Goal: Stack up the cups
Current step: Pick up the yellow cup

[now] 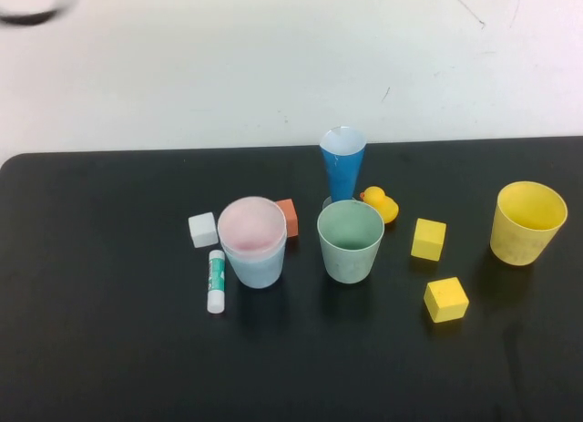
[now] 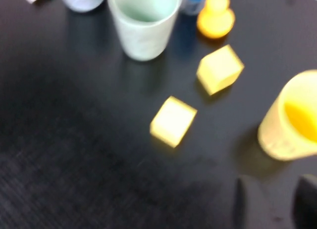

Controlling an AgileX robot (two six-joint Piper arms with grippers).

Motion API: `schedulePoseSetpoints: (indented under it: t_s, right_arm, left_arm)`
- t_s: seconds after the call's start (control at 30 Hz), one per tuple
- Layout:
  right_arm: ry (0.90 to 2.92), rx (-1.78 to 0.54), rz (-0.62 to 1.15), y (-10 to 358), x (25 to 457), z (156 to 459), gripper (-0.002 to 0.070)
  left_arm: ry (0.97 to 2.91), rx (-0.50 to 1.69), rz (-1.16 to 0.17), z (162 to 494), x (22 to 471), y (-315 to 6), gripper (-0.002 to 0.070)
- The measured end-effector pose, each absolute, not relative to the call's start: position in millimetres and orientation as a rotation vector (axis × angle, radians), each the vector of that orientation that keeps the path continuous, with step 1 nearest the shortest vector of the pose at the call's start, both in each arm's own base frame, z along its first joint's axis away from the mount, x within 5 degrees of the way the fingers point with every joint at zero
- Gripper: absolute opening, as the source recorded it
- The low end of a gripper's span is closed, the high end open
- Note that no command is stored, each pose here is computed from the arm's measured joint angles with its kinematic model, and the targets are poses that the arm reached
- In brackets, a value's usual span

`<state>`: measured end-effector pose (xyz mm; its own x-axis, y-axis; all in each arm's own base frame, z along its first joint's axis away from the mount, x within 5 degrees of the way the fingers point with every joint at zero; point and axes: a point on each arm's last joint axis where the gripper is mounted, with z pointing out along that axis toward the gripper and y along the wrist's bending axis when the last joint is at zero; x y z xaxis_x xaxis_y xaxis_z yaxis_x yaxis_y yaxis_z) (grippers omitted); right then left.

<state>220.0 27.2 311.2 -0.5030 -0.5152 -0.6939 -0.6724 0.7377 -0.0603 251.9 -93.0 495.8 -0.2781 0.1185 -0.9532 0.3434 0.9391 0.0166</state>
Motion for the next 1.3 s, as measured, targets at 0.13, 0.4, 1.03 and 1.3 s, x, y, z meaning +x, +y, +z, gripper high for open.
schedulePoseSetpoints:
  t_s: [0.13,0.4,1.03,1.3]
  right_arm:
    - [2.233,-0.886,0.288,24,254,313,0.0347]
    - [2.307,-0.856,0.24,13,331,280,0.0479]
    - [2.544,-0.927,0.298,4,393,171,0.0133]
    - [2.427,-1.073,0.396,36,407,214,0.002]
  left_arm:
    - [1.745,0.324,-0.226,498,200,-73,0.0002]
    - [1.638,0.315,-0.226,449,118,-42,0.0002]
    - [1.928,0.292,-0.038,377,106,-24,0.0002]
    - [2.055,0.269,0.026,325,114,-22,0.0002]
